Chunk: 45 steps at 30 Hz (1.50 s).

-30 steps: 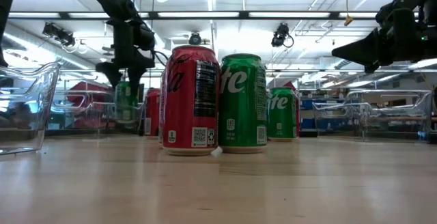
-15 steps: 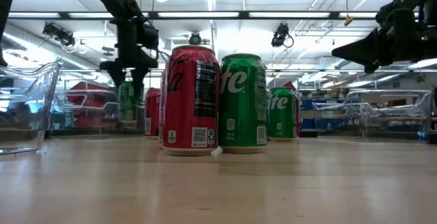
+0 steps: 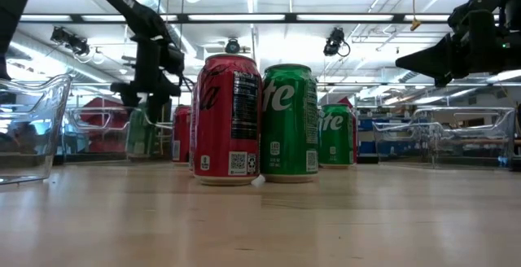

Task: Sort soda cans
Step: Put the top left green soda can into the top left transparent bin, then put the top right red and black soda can into the top right transparent bin

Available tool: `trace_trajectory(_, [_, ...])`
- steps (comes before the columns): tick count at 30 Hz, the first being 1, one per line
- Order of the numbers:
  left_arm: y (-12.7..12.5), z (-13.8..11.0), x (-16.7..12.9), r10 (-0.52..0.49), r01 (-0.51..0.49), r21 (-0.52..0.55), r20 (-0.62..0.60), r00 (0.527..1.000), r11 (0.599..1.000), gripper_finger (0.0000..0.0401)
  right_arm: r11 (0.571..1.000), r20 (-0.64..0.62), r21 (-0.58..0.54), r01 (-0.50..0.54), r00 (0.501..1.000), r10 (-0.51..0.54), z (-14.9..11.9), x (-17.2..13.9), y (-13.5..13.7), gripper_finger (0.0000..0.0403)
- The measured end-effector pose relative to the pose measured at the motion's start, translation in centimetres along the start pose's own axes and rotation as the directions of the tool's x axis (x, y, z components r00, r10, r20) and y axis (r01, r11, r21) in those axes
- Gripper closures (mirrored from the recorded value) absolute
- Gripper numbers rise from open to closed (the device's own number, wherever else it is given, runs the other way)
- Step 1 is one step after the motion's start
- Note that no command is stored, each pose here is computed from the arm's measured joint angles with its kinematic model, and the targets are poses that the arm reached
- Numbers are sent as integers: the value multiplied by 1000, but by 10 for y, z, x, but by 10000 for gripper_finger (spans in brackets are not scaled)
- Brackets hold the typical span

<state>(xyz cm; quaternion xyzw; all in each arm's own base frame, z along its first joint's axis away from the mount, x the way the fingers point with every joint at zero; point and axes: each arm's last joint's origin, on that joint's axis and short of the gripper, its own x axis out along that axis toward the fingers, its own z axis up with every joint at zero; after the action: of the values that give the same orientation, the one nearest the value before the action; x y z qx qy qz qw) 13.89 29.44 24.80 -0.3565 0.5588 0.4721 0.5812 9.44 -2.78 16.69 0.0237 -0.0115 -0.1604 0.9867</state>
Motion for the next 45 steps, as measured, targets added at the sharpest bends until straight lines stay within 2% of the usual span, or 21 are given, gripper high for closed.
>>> trace_trajectory(8, [-1, 3, 9, 23, -22, 27, -26, 999, 999, 94, 1000, 0, 0, 0, 1000, 0, 0, 0, 0, 402])
trace_trajectory(18, [0, 1, 11, 45, -42, 63, -63, 997, 997, 37, 1000, 0, 0, 0, 1000, 0, 0, 0, 0, 402])
trace_trajectory(23, [1, -2, 10, 70, -61, 96, -90, 994, 994, 24, 1000, 0, 0, 0, 1000, 0, 0, 0, 0, 402])
trace_trajectory(45, [6, 11, -36, 101, -99, 108, -16, 995, 989, 20, 1000, 0, 0, 0, 1000, 0, 0, 0, 0, 402])
